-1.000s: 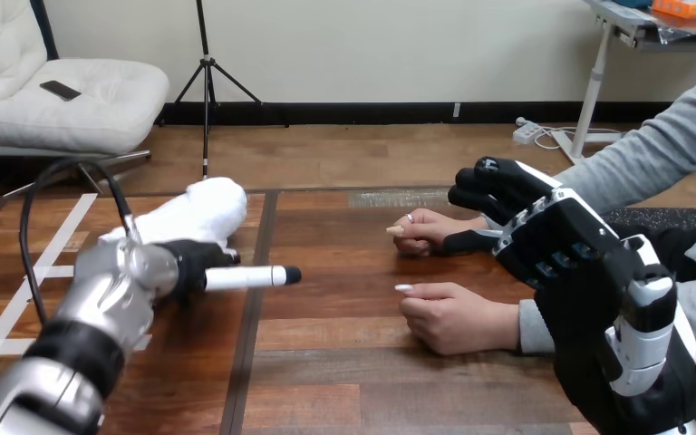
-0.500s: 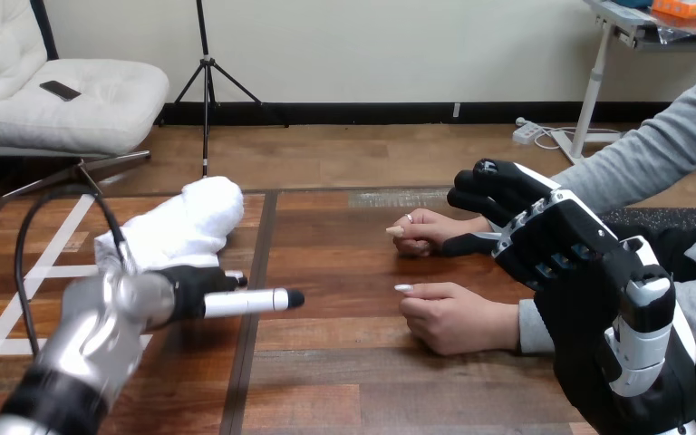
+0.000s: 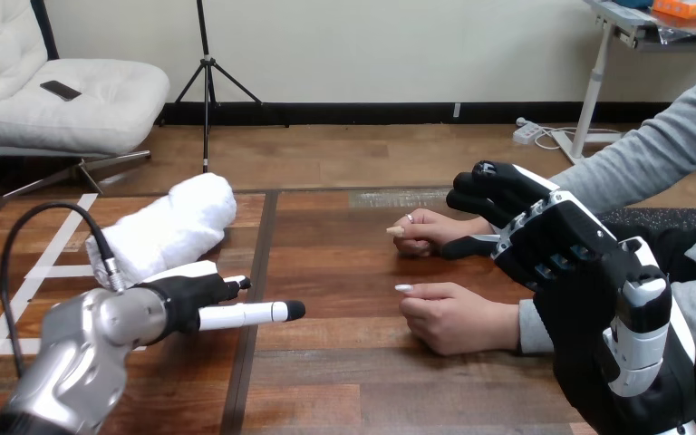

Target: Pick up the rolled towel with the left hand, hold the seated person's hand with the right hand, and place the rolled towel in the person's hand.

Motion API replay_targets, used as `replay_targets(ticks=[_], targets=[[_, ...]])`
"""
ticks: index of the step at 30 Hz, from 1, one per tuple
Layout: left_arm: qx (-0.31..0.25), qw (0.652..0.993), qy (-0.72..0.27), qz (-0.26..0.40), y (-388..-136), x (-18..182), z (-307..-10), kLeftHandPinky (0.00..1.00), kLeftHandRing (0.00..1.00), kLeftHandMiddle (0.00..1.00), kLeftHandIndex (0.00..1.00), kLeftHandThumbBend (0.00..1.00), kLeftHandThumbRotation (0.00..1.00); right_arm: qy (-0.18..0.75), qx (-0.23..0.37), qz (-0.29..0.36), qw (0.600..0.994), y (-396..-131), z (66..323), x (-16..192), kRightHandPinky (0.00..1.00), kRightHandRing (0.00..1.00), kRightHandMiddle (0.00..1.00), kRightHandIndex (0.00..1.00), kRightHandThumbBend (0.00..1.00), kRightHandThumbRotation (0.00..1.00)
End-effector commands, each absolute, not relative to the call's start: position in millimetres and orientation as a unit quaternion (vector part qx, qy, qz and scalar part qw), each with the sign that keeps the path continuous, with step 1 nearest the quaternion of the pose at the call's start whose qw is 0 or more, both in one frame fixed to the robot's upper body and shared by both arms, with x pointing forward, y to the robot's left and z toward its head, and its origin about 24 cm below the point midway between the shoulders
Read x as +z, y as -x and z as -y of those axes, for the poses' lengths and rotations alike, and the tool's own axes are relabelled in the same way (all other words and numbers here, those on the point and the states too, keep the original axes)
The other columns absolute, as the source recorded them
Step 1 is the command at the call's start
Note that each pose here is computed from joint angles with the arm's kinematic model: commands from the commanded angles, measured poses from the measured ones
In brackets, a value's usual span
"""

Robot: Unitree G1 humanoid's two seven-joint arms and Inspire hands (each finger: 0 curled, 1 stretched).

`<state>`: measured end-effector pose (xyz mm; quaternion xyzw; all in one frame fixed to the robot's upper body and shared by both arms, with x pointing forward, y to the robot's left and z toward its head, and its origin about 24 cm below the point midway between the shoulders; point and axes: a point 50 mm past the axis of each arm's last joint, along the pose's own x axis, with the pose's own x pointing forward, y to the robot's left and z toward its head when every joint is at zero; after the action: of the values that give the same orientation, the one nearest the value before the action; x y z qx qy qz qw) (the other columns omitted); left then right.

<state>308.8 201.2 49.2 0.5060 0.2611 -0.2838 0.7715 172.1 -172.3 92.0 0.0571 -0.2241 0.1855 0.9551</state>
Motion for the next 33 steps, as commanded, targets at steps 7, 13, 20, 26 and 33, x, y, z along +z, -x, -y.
replay_targets(ticks=[7, 13, 20, 26, 33], targets=[[-0.336, 0.799, -0.496, -0.054, -275.5, 125.8, -166.3, 0.93, 0.99, 1.00, 1.00, 0.93, 0.91, -0.060, 0.207, 0.279, 0.936, -189.1, 163.8, 113.5, 0.64, 0.83, 0.82, 0.79, 0.87, 0.95], [-0.327, 0.810, -0.486, -0.019, -274.2, 138.5, -163.7, 0.96, 1.00, 1.00, 1.00, 0.92, 0.87, -0.057, 0.206, 0.280, 0.936, -190.2, 163.7, 113.5, 0.63, 0.83, 0.82, 0.79, 0.87, 0.95], [-0.303, 0.828, -0.471, 0.026, -273.8, 152.2, -162.0, 0.98, 1.00, 1.00, 1.00, 0.92, 0.86, -0.060, 0.206, 0.277, 0.937, -191.0, 163.7, 113.2, 0.62, 0.82, 0.81, 0.79, 0.87, 0.95], [-0.268, 0.838, -0.470, 0.067, -275.0, 164.4, -160.7, 1.00, 1.00, 1.00, 1.00, 0.90, 0.84, -0.061, 0.206, 0.278, 0.936, -191.3, 163.6, 112.7, 0.62, 0.82, 0.81, 0.79, 0.86, 0.94], [-0.213, 0.836, -0.492, 0.119, -282.9, 178.5, -161.0, 0.99, 1.00, 1.00, 1.00, 0.85, 0.81, -0.060, 0.204, 0.278, 0.937, -191.3, 163.6, 112.4, 0.61, 0.82, 0.81, 0.78, 0.86, 0.94]])
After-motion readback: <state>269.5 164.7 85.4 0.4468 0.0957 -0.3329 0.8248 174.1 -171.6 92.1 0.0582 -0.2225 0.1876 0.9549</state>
